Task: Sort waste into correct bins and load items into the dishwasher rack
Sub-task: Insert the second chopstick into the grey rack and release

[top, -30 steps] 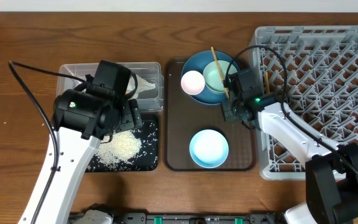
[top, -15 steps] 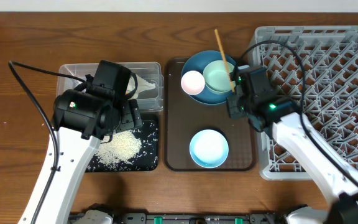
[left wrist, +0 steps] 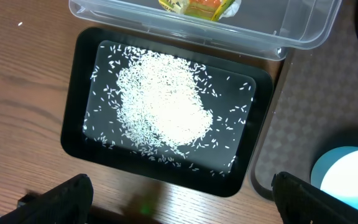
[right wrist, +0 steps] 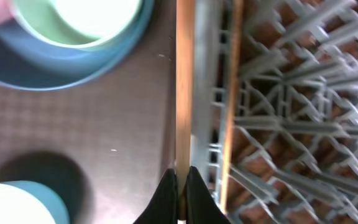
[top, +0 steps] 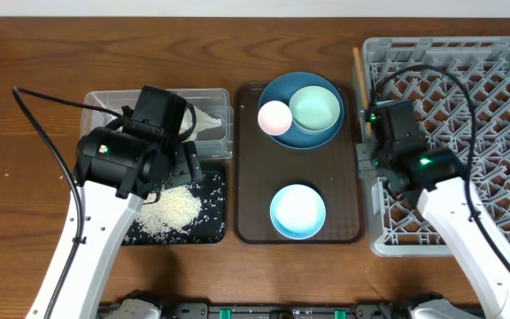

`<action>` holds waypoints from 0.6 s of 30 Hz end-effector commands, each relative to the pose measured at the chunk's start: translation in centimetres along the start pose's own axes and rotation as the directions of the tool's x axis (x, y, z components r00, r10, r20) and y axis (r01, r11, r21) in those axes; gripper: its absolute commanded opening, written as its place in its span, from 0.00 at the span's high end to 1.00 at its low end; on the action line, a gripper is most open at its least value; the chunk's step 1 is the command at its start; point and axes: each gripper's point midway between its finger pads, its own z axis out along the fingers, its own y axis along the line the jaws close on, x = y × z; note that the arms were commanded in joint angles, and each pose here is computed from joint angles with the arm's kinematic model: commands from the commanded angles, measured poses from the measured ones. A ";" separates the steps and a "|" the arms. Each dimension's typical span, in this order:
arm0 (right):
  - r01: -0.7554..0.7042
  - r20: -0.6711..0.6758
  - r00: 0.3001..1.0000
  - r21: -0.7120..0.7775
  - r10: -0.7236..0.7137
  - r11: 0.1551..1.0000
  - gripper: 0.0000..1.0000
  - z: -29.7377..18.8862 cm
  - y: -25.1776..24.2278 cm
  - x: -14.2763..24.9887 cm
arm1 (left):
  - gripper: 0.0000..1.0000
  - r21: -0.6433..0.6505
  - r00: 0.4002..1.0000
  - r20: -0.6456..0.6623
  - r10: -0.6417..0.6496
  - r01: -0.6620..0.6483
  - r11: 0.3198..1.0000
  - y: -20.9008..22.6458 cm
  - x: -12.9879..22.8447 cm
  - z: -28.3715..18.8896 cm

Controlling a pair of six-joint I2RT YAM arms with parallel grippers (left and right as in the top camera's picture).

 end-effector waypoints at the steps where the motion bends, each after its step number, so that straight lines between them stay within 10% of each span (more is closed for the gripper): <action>1: -0.039 -0.007 0.999 0.046 0.039 0.998 0.99 -0.2 -2.0 0.2 | 0.05 -0.020 1.000 0.001 0.002 -0.002 1.000 0.4 -0.1 0.2; 18: -0.049 -0.095 0.994 0.084 0.057 0.995 0.99 0.6 -3.9 2.0 | 0.05 -0.020 1.000 0.001 0.002 -0.002 1.000 0.4 -0.1 0.2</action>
